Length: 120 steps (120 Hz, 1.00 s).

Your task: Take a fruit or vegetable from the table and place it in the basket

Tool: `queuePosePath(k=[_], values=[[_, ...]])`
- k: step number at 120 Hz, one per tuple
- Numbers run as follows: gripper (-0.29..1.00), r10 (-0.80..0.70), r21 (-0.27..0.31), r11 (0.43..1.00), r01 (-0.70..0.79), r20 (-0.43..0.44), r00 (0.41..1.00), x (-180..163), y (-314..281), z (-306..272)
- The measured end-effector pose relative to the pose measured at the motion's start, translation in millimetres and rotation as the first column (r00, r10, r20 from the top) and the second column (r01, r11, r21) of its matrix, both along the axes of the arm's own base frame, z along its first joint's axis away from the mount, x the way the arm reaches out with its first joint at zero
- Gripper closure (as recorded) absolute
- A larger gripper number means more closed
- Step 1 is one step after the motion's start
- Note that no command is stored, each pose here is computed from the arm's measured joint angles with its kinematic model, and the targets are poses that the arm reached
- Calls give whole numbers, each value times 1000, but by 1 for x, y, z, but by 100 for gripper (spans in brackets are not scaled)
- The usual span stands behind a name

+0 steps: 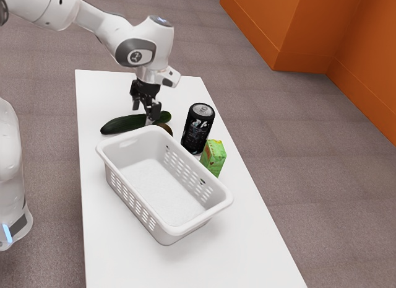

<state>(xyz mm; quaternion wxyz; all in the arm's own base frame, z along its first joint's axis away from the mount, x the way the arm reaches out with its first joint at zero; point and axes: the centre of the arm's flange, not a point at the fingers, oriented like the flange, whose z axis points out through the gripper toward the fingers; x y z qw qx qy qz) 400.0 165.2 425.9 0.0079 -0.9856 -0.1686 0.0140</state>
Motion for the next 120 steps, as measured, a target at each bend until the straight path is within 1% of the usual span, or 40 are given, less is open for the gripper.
queuePosePath(k=[50, 58, 76, 83, 87, 106, 120], values=[[1, -1, 2, 1000, 1, -3, 1000, 3, 1, -14], [7, -1, 2, 1000, 1, -1, 1000, 3, 2, -14], [36, 0, 4, 1000, 0, 3, 1000, 3, 2, -14], [42, 0, 5, 1000, 0, 4, 1000, 3, 2, -14], [44, 0, 6, 1000, 0, 4, 1000, 3, 2, -14], [44, 2, 11, 1000, -2, 17, 1000, 2, 2, -7], [46, 1, 22, 1000, -2, 59, 998, 2, 2, 24]])
